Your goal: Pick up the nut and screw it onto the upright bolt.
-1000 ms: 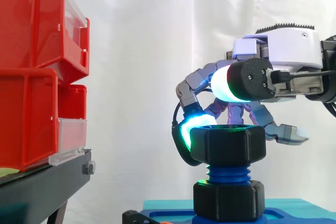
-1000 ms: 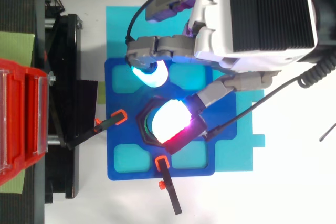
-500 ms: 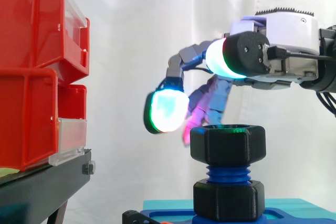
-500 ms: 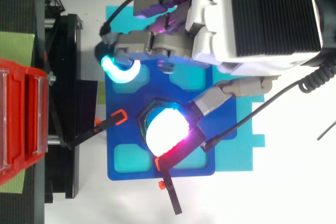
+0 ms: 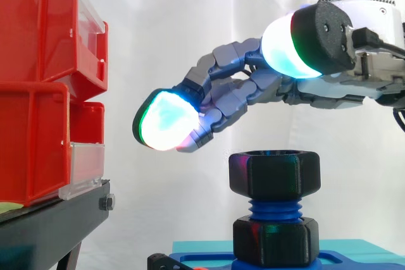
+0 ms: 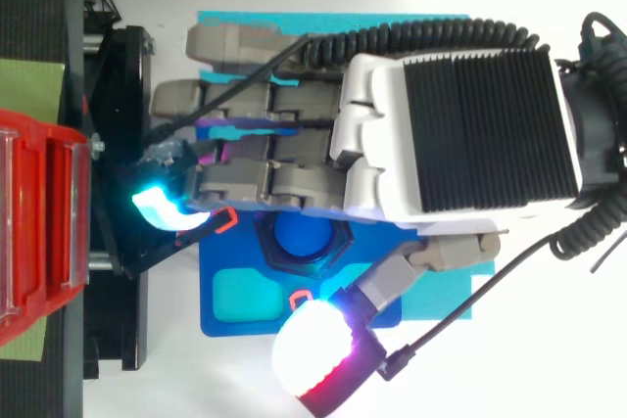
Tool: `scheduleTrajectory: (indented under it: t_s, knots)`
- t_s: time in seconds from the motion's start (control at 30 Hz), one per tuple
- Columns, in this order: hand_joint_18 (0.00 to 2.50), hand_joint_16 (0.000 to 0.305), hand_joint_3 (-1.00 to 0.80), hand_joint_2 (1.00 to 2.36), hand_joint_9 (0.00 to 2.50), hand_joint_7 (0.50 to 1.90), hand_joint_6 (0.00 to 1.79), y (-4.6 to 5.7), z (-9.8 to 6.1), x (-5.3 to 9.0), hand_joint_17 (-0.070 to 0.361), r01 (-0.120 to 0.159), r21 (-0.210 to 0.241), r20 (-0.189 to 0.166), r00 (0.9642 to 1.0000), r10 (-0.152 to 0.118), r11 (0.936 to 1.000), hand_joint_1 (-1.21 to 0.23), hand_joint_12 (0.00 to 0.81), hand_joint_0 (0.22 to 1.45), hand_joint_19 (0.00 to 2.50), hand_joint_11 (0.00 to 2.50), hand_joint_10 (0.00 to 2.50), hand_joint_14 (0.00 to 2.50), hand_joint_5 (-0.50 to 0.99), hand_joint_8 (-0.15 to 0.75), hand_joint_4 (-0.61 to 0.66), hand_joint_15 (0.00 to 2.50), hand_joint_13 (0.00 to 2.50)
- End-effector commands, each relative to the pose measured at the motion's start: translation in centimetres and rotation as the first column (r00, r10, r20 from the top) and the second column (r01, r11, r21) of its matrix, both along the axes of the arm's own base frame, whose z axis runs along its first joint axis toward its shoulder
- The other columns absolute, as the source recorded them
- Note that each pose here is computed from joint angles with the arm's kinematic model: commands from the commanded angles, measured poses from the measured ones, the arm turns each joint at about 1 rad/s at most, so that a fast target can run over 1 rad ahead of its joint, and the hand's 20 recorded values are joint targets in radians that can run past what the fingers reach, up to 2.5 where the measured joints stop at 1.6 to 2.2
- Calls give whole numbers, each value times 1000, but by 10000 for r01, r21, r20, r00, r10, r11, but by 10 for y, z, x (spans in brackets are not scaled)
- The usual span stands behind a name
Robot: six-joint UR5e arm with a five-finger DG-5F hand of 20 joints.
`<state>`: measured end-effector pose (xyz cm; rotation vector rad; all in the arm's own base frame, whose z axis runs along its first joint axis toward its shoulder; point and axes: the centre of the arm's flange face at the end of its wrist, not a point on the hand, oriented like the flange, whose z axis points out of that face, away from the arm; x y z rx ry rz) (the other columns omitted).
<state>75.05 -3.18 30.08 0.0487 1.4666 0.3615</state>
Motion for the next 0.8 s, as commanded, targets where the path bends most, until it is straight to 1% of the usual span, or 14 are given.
scheduleTrajectory:
  t_s: [0.0, 0.13, 0.27, 0.33, 0.37, 0.4, 0.43, 0.53, 0.57, 0.6, 0.63, 0.67, 0.7, 0.77]
  knots:
    - [0, 40, -500, 1000, 475, 605, 501, 3, -1, -1, 90, -4, 279, -210, 9998, 10, 9996, -126, 336, 463, 0, 0, 0, 0, -165, 238, 236, 0, 192]
    - [0, 38, -500, 1000, 531, 632, 501, 3, -3, -2, 86, -16, 432, -332, 9994, 30, 9991, -135, 330, 472, 0, 0, 0, 0, -147, 241, 244, 0, 225]
    - [0, 35, -500, 1000, 603, 752, 503, 2, -4, -2, 78, -8, 546, -400, 9992, 30, 9985, -161, 318, 488, 0, 0, 0, 0, -114, 255, 262, 0, 276]
    - [0, 32, -500, 1000, 646, 836, 503, 1, -4, -2, 72, 6, 561, -402, 9992, 16, 9984, -180, 306, 498, 0, 0, 0, 0, -96, 261, 283, 0, 322]
    - [0, 32, -500, 1000, 663, 846, 503, 0, -4, -2, 72, 23, 557, -433, 9991, 1, 9984, -183, 305, 498, 0, 0, 0, 0, -96, 266, 286, 0, 334]
    - [0, 29, -500, 1000, 692, 911, 504, -1, -4, -3, 65, 25, 553, -463, 9989, 1, 9985, -207, 290, 506, 0, 0, 0, 0, -80, 272, 299, 0, 376]
    - [38, 26, -500, 1000, 784, 947, 504, -1, -4, -3, 58, 25, 553, -463, 9989, 1, 9985, -229, 280, 513, 0, 0, 0, 0, -73, 281, 303, 0, 437]
    - [99, 22, -500, 1000, 869, 1031, 504, -1, -5, -3, 50, 29, 543, -539, 9985, 0, 9985, -260, 263, 524, 0, 0, 0, 0, -57, 288, 299, 0, 501]
    - [120, 21, -500, 1000, 886, 1070, 504, -1, -7, -5, 47, 34, 531, -630, 9980, -1, 9986, -271, 257, 528, 0, 0, 0, 0, -51, 289, 289, 0, 527]
    - [125, 21, -500, 1000, 903, 1076, 505, -1, -10, -6, 46, 37, 522, -691, 9976, -1, 9986, -277, 256, 529, 0, 0, 0, 0, -50, 290, 289, 0, 529]
    - [134, 20, -500, 1000, 915, 1102, 505, -1, -10, -6, 45, 37, 522, -691, 9976, -1, 9986, -285, 254, 531, 0, 0, 0, 0, -47, 289, 288, 0, 535]
    - [139, 20, -500, 1000, 916, 1104, 505, -1, -19, -11, 45, -1, 513, -860, 9963, 45, 9987, -287, 255, 531, 0, 0, 0, 0, -47, 289, 290, 0, 538]
    - [153, 19, -500, 1000, 926, 1145, 505, -1, -25, -13, 43, 3, 506, -921, 9957, 44, 9987, -296, 249, 534, 0, 0, 0, 0, -41, 286, 283, 0, 558]
    - [186, 18, -500, 1000, 977, 1211, 504, -2, -31, -14, 41, -4, 593, -844, 9964, 55, 9982, -301, 239, 538, 0, 0, 0, 0, -27, 293, 250, 0, 596]
